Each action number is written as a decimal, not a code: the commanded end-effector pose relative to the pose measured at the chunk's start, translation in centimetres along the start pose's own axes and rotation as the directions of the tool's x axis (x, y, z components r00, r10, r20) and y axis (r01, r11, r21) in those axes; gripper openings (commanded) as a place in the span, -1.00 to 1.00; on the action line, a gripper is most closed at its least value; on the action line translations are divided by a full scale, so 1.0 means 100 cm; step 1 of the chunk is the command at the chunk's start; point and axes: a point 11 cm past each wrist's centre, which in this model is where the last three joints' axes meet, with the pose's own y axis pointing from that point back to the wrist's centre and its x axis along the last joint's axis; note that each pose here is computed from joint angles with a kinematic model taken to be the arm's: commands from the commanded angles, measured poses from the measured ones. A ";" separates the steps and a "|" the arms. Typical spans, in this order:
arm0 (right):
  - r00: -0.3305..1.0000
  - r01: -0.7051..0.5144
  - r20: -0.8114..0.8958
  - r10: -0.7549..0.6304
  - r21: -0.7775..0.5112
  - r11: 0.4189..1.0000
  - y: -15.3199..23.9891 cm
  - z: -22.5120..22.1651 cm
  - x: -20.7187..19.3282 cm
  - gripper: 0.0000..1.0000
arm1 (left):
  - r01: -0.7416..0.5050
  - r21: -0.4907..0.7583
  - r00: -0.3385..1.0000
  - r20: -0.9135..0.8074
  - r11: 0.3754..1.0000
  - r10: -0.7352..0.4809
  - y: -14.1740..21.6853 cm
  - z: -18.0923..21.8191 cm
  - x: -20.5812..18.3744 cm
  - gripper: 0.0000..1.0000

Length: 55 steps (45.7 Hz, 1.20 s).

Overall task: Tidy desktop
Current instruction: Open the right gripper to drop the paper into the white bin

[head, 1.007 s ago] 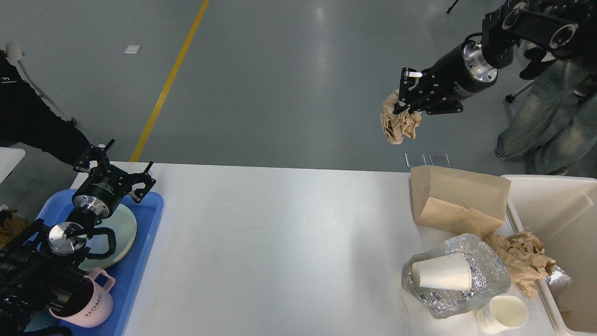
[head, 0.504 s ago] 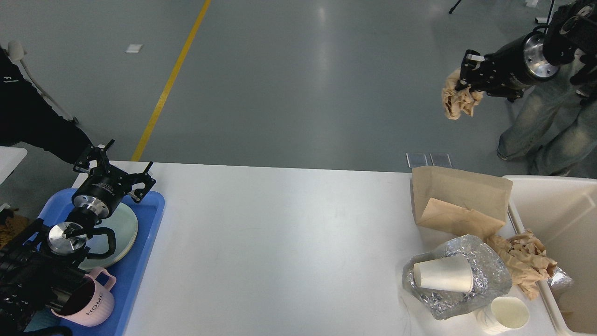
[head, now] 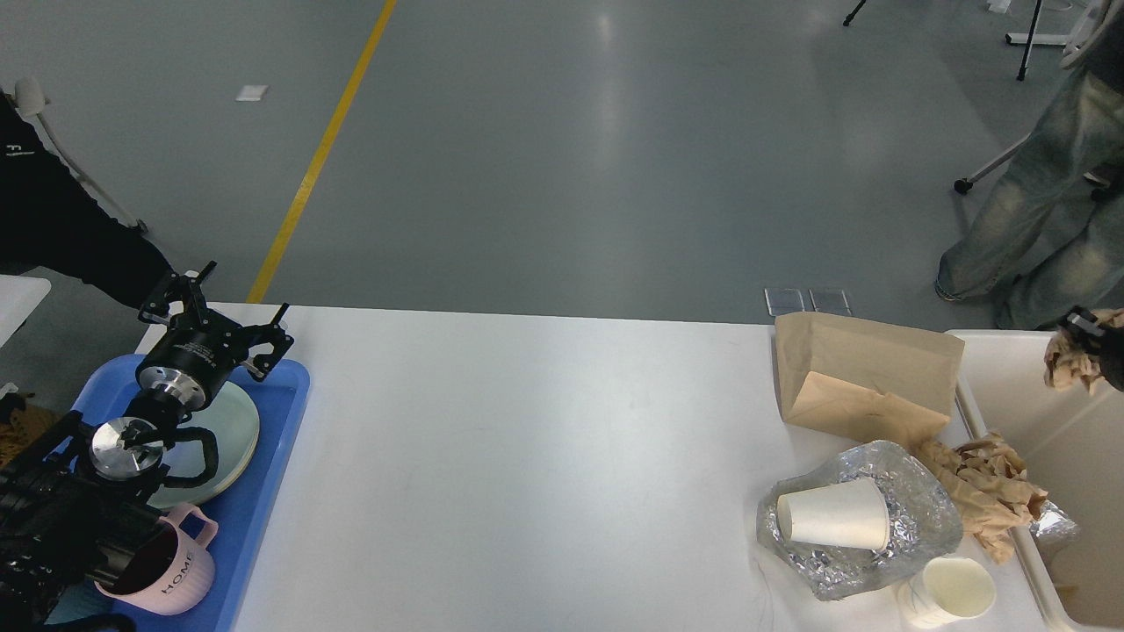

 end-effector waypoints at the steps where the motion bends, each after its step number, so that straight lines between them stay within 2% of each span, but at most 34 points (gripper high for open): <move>1: 0.999 -0.009 -0.048 0.005 -0.069 0.998 -0.010 0.037 -0.033 -0.40 | 0.000 0.000 1.000 0.000 1.000 0.000 0.000 0.000 0.000 0.93; 2: 0.999 -0.011 -0.054 0.007 -0.069 0.998 -0.011 0.037 -0.035 -0.08 | 0.000 0.000 1.000 0.000 1.000 0.000 0.000 0.000 0.000 0.93; 4: 0.998 -0.023 -0.061 0.019 -0.064 0.998 -0.013 0.035 -0.037 0.76 | 0.000 0.000 1.000 0.000 1.000 0.000 0.000 0.000 0.000 0.93; 5: 0.998 -0.033 -0.059 0.029 -0.060 0.998 -0.013 0.034 -0.036 1.00 | 0.000 0.000 1.000 0.000 1.000 0.000 0.000 0.000 0.000 0.93; 23: 0.999 0.016 -0.028 -0.017 -0.065 0.998 -0.015 0.040 -0.053 1.00 | 0.000 0.000 1.000 0.000 1.000 0.000 0.000 0.000 0.000 0.93; 29: 0.995 0.093 -0.022 -0.095 -0.066 0.993 -0.015 0.038 -0.069 1.00 | 0.000 0.000 1.000 0.000 1.000 0.000 0.000 0.000 0.000 0.93; 35: 0.988 0.152 -0.004 -0.153 -0.033 0.988 -0.012 0.019 -0.064 1.00 | 0.000 0.000 1.000 0.000 1.000 0.000 0.000 0.000 0.000 0.93; 46: 0.970 0.231 0.033 -0.241 0.173 0.957 0.015 -0.083 -0.006 1.00 | 0.000 0.000 1.000 0.000 1.000 0.000 0.000 0.000 0.000 0.93; 55: 0.942 0.332 -0.057 -0.331 0.315 0.889 0.056 -0.174 0.004 1.00 | 0.000 0.000 1.000 0.000 1.000 0.000 0.000 0.000 0.000 0.93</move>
